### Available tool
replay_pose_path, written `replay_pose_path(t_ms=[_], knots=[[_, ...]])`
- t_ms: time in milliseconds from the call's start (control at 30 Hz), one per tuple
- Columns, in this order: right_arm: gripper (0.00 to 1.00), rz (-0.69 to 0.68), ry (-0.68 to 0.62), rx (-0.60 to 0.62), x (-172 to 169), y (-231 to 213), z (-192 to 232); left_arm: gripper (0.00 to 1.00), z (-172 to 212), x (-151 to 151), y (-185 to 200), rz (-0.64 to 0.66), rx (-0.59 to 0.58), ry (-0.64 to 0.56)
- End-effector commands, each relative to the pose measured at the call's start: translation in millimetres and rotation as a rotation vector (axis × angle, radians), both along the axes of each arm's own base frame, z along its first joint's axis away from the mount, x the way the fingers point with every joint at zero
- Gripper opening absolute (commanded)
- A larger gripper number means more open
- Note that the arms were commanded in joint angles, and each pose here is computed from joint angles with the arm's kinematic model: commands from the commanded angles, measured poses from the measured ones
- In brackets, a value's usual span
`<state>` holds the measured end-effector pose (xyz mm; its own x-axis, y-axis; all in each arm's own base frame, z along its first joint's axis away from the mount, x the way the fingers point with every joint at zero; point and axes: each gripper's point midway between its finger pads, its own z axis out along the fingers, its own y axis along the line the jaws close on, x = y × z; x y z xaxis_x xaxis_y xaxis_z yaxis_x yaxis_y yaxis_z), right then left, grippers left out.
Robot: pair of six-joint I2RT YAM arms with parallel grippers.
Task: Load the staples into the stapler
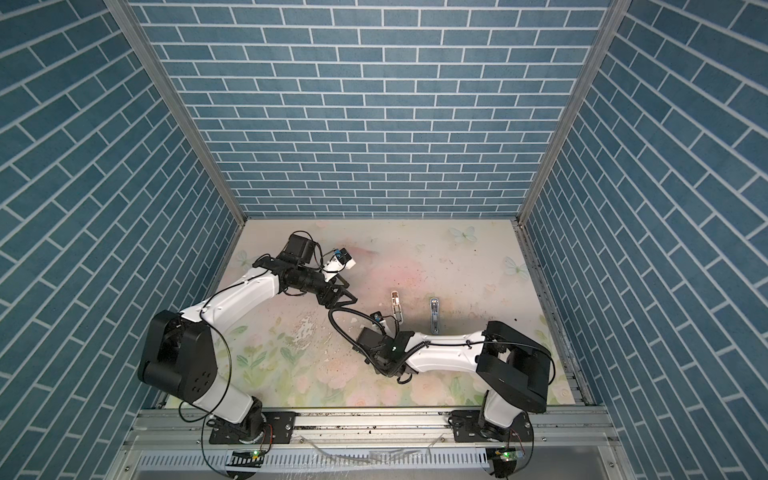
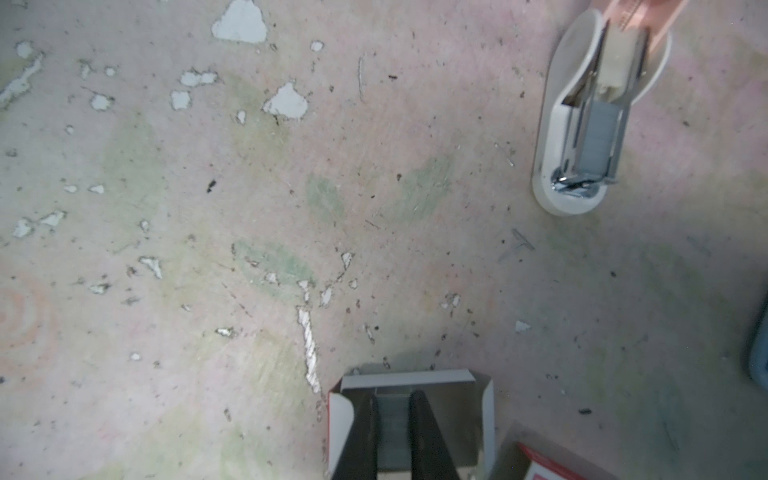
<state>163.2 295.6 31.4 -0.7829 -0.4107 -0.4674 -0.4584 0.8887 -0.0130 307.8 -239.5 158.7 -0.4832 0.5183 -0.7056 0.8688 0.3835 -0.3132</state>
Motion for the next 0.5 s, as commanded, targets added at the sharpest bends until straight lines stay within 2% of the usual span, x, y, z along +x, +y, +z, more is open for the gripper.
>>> replay_pose_path(t_ms=[0,467], knots=[[0.10,-0.027,-0.016,0.025,3.1,-1.4,7.8,0.77,-5.3,-3.7,-0.2,-0.012,-0.006,0.025],[0.10,-0.078,-0.044,0.142,19.5,-13.9,34.9,0.77,-1.5,-4.3,-0.2,-0.013,-0.009,0.015]])
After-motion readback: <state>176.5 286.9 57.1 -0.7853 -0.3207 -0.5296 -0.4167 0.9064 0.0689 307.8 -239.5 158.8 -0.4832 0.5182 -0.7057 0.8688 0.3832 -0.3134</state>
